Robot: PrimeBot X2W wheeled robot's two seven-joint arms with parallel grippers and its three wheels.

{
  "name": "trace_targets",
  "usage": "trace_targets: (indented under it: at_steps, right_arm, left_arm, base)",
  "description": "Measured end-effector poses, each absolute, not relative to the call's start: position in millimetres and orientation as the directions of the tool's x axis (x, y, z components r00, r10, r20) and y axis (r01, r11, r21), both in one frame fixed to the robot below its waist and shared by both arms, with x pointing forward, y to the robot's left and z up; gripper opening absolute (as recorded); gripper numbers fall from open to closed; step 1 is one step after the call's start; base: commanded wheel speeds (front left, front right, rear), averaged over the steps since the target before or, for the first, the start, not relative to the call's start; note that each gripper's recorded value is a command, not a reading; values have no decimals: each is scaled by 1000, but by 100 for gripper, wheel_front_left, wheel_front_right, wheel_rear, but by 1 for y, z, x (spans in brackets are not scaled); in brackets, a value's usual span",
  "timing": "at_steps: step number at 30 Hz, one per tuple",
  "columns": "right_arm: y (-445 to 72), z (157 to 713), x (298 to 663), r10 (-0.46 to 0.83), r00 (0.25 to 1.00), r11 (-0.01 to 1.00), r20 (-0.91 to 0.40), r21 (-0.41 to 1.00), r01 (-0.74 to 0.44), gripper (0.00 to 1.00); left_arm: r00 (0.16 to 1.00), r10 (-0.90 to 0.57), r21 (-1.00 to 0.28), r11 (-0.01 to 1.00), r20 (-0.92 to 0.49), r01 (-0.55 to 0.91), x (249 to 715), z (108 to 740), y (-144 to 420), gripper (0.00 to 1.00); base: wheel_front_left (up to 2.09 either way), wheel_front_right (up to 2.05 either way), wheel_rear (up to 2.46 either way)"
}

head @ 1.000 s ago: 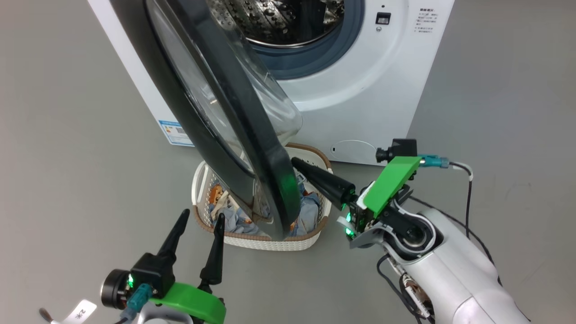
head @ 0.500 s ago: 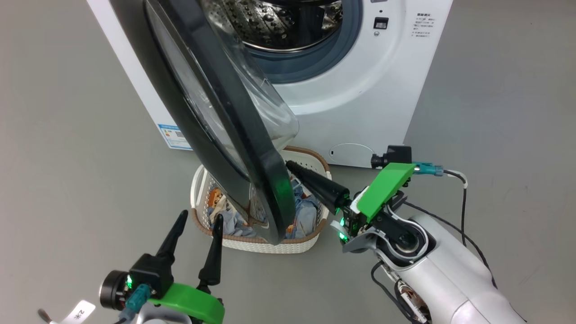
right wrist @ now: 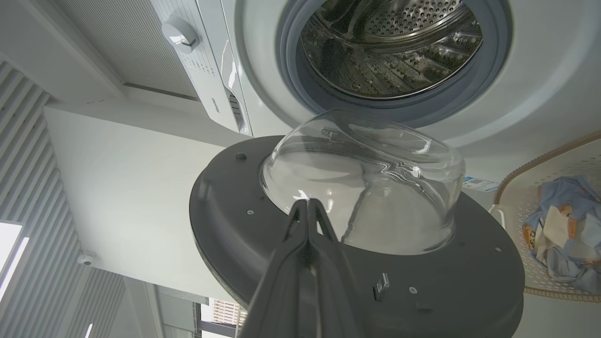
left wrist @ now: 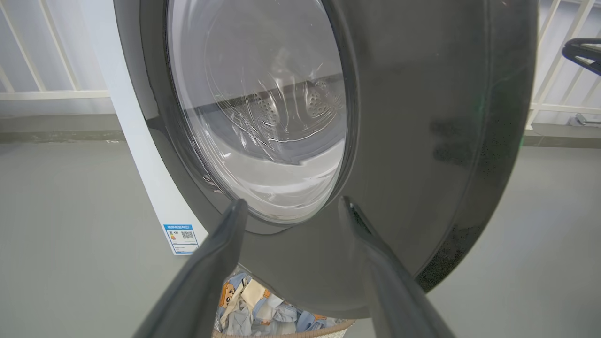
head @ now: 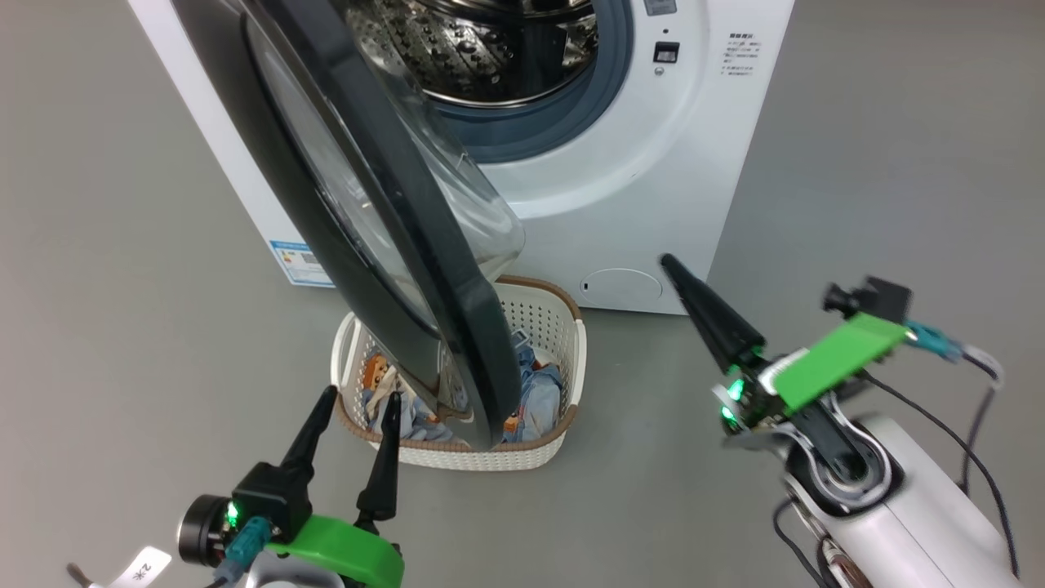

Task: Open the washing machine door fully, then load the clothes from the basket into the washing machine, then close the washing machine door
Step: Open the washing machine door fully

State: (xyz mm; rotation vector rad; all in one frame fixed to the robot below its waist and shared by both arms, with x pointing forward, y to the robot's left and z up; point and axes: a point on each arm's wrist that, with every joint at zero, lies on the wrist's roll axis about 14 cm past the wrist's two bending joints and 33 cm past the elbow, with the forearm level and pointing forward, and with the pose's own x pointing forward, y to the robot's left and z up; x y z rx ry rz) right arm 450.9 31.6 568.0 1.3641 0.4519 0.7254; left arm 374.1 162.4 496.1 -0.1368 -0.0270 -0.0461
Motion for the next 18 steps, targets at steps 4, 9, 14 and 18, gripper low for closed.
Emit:
trace_targets:
  at_steps: [4,9,14,18]
  right_arm:
    - [3,562,443,623,773,82,120,973,-217,0]
    - [-31,543,424,526,846,176,88,962,-210,18]
    - [-57,525,399,437,897,256,62,948,-190,100]
    - [-76,518,391,381,923,353,56,914,-201,100]
  left_arm:
    - [998,-48,-136,989,35,52,373,498,161,100]
    - [998,-54,-139,989,40,59,371,499,159,100]
    - [996,-79,-141,987,30,82,366,495,151,100]
    - [995,-89,-141,986,36,93,366,497,148,100]
  base:
    - [0,0,0]
    - [0,0,0]
    - [0,0,0]
    - [0,0,0]
